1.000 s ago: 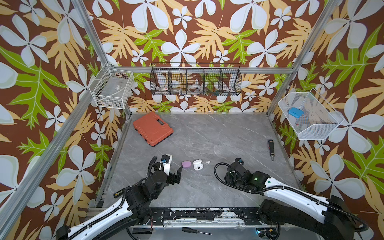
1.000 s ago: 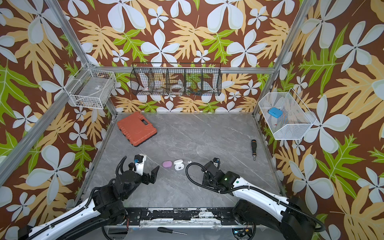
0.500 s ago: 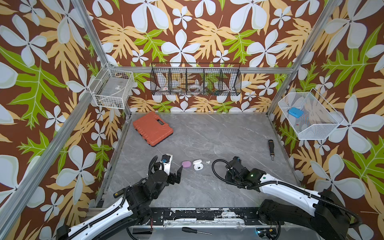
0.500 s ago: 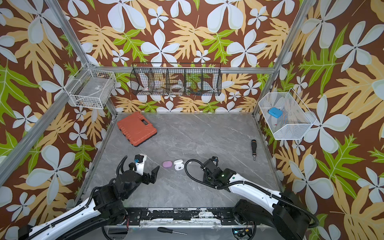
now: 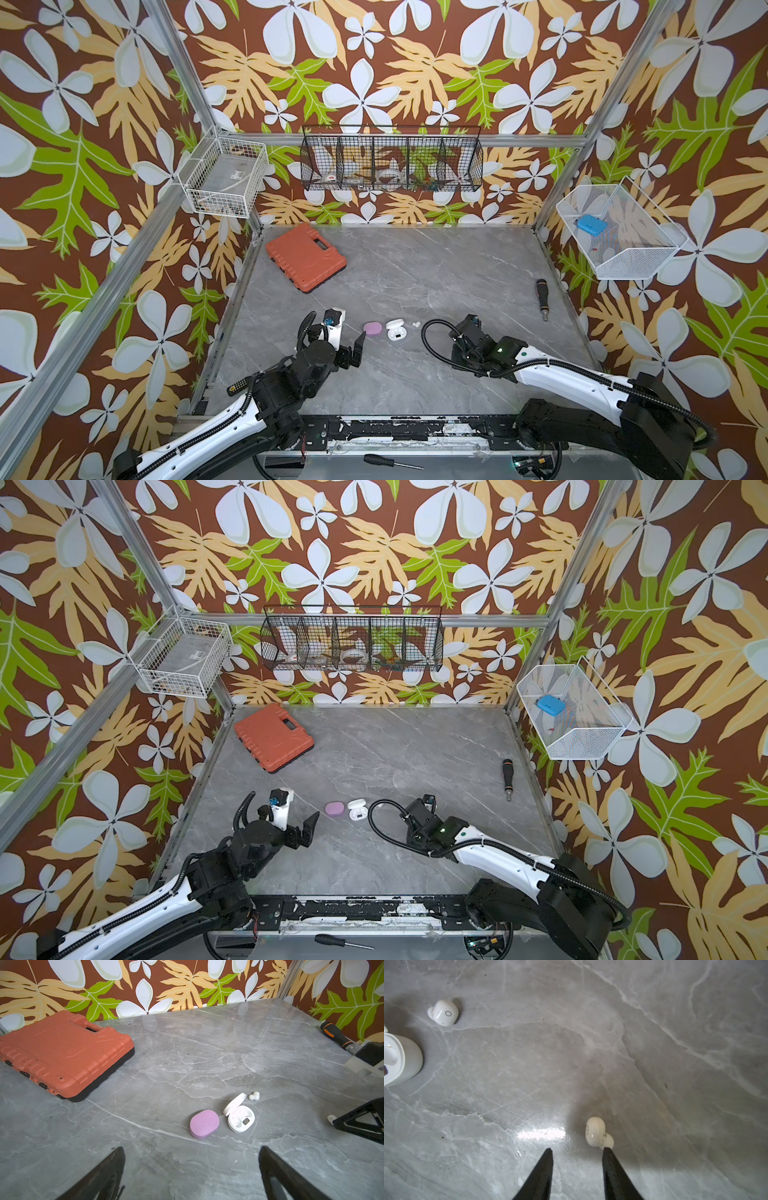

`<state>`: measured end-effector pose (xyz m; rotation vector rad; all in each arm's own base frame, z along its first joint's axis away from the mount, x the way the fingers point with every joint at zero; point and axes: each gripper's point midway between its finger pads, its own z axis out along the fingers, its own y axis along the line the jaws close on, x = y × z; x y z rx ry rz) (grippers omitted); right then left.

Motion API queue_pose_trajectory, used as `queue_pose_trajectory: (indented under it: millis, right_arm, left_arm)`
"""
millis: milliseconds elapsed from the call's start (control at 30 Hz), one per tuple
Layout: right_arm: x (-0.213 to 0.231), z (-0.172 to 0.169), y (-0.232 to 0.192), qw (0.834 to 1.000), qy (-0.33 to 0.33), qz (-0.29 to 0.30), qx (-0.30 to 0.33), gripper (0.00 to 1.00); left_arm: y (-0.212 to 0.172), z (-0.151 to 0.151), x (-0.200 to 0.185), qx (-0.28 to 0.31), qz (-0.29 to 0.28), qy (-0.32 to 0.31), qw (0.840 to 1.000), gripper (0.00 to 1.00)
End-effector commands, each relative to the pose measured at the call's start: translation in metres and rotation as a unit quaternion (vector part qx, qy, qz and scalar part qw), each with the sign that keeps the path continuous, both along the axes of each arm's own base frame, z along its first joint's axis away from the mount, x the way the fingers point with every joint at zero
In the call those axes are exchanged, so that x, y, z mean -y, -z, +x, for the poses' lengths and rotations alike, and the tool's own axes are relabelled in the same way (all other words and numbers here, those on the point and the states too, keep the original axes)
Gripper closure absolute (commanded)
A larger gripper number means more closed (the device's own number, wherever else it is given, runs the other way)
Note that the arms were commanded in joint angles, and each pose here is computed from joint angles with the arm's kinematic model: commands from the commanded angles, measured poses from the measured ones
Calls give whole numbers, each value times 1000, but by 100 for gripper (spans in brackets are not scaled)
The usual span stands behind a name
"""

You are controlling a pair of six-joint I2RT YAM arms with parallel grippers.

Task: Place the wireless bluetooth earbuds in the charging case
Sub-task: 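Lower the open right gripper around the loose white earbud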

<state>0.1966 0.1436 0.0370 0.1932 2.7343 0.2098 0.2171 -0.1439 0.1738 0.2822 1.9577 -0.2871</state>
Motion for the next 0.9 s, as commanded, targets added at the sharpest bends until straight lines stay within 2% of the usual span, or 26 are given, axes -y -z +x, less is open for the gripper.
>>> queue_pose_trajectory:
  millis: [0,867]
  right_arm:
    - [2,3,0,1000,-2,-9,9,61]
    - [8,5,7,999,-5,-33,4,70]
  left_arm:
    - [-6,2,0,7,-7,-3,1000,0]
    - [-6,2,1,7,-8,-3,1000,0]
